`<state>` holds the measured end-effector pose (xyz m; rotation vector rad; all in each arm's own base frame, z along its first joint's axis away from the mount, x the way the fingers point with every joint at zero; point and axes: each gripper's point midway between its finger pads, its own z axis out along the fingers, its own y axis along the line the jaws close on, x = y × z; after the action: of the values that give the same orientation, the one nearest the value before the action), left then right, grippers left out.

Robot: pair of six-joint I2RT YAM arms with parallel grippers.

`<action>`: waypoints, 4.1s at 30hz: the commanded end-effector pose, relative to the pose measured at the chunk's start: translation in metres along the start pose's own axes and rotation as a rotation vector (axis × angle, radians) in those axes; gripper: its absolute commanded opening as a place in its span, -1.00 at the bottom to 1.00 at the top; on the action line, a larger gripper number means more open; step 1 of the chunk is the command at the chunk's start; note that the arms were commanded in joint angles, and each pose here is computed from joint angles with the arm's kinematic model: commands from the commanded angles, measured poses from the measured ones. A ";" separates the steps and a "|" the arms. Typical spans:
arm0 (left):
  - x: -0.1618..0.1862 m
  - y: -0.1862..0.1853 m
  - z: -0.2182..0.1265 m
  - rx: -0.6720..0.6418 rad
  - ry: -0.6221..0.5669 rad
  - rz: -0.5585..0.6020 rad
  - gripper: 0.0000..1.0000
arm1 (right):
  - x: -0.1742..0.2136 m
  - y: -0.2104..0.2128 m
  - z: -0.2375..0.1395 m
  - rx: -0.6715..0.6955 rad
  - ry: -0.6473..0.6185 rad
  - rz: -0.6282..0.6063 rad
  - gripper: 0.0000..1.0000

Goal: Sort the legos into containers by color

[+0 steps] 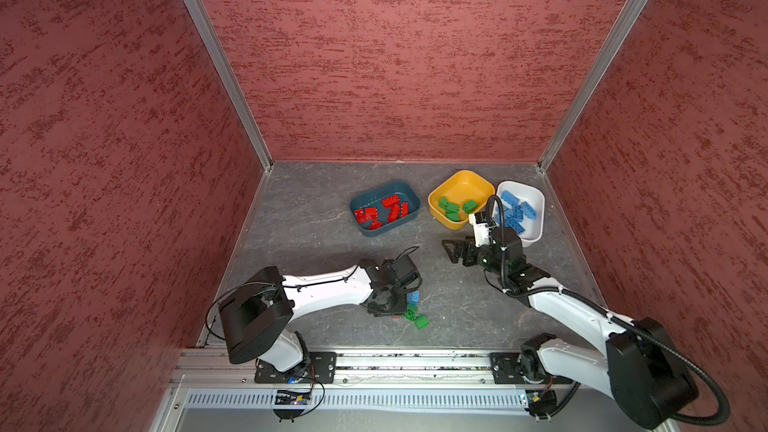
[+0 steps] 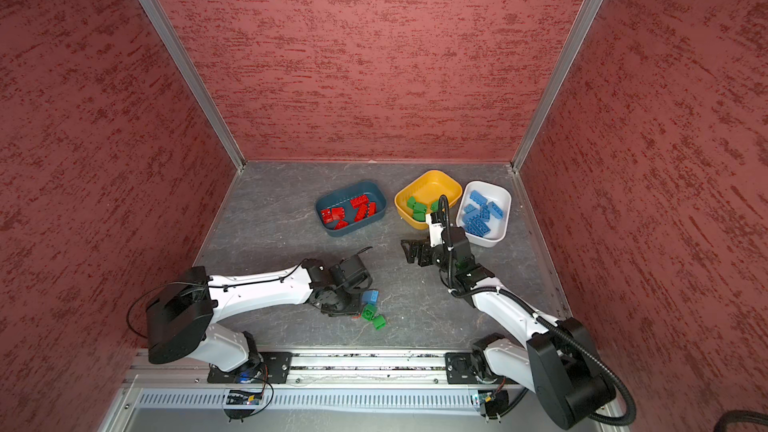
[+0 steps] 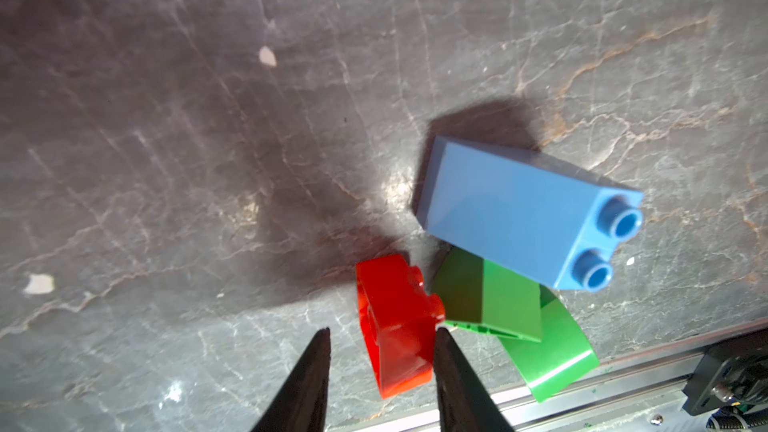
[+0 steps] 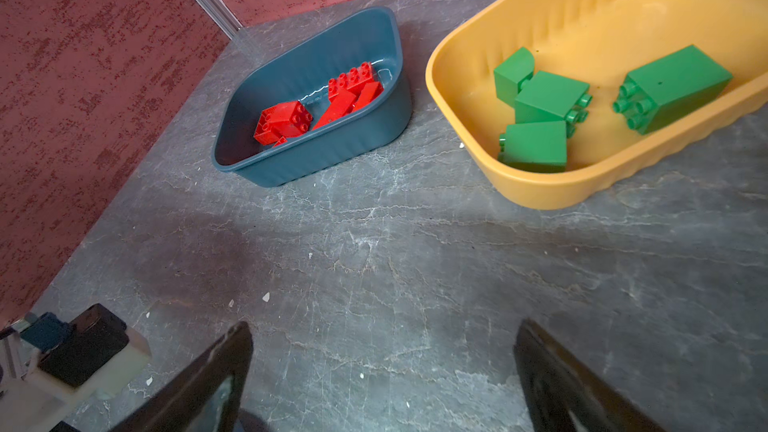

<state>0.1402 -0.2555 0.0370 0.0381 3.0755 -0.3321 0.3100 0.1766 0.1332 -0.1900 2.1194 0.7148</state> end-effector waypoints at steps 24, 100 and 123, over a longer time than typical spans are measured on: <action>-0.088 0.011 -0.064 0.124 -0.317 -0.026 -1.00 | 0.096 0.091 0.004 -0.305 0.272 -0.261 0.88; -0.209 -0.009 -0.137 0.156 -0.727 0.079 0.99 | -0.012 -0.036 -0.015 0.238 -0.163 -0.090 -1.00; -0.166 -0.026 -0.098 0.142 -0.598 0.232 0.99 | -0.077 -0.226 -0.072 0.773 -0.081 0.231 -0.89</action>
<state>0.3103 -0.2594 0.1505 0.2070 2.4043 -0.4353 0.3889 -0.0432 0.1268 0.4645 2.1935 0.0803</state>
